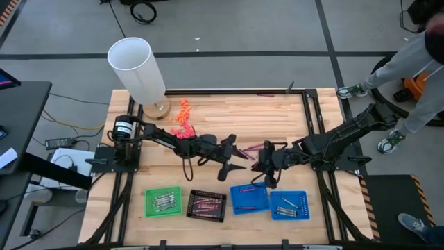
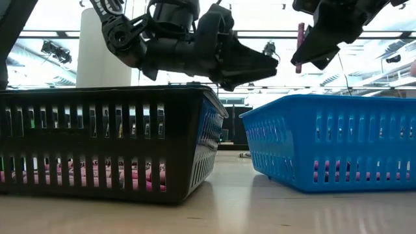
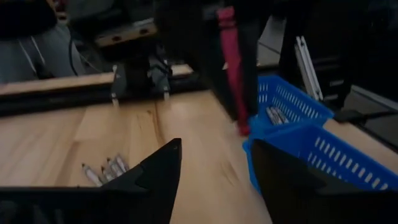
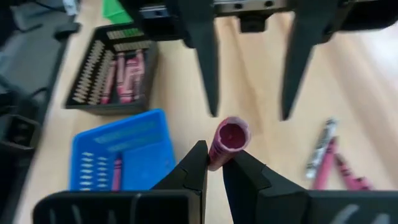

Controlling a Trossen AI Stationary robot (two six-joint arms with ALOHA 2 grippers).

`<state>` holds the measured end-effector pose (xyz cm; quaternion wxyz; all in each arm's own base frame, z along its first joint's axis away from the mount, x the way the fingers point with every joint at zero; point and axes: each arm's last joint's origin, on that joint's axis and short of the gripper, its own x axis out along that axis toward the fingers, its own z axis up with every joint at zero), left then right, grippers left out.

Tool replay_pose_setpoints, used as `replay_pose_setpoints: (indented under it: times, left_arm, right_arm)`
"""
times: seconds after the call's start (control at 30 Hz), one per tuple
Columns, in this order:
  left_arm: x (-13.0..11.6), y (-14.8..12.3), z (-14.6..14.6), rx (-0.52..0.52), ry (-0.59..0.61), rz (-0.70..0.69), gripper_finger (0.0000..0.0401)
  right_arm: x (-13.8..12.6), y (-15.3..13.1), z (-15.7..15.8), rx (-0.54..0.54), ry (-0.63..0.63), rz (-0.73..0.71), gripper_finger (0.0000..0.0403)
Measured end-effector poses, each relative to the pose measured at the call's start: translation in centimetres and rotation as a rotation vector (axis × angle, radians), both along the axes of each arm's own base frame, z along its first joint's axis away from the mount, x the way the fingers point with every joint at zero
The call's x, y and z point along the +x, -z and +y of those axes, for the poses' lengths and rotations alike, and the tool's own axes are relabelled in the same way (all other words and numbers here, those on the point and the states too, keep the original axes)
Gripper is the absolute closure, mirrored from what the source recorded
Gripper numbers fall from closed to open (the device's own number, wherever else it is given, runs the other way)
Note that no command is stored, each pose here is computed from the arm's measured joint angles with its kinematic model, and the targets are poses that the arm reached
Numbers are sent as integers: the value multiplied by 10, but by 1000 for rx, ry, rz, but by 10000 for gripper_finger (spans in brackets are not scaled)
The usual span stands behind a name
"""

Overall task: Sort crayons
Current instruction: Put the red crayon into the left blue bin

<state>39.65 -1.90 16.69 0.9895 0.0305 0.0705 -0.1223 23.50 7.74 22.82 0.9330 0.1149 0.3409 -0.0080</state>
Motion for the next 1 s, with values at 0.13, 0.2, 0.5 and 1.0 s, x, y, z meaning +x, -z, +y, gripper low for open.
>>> replay_pose_setpoints:
  times: [0.13, 0.2, 0.5, 1.0]
  left_arm:
    - [-1, 5, -2, 2, 3, 58, 174]
    - [-2, 9, -2, 3, 3, 90, 168]
    - [-5, 19, -1, 5, -11, 209, 166]
    - [-35, -9, 21, 46, -89, 465, 166]
  right_arm:
    - [0, -1, 5, 97, -36, 6, 355]
    - [-1, -1, 9, 126, -57, 11, 355]
    - [2, 6, 26, 170, -61, 15, 355]
    - [45, 33, 56, 136, -138, 349, 355]
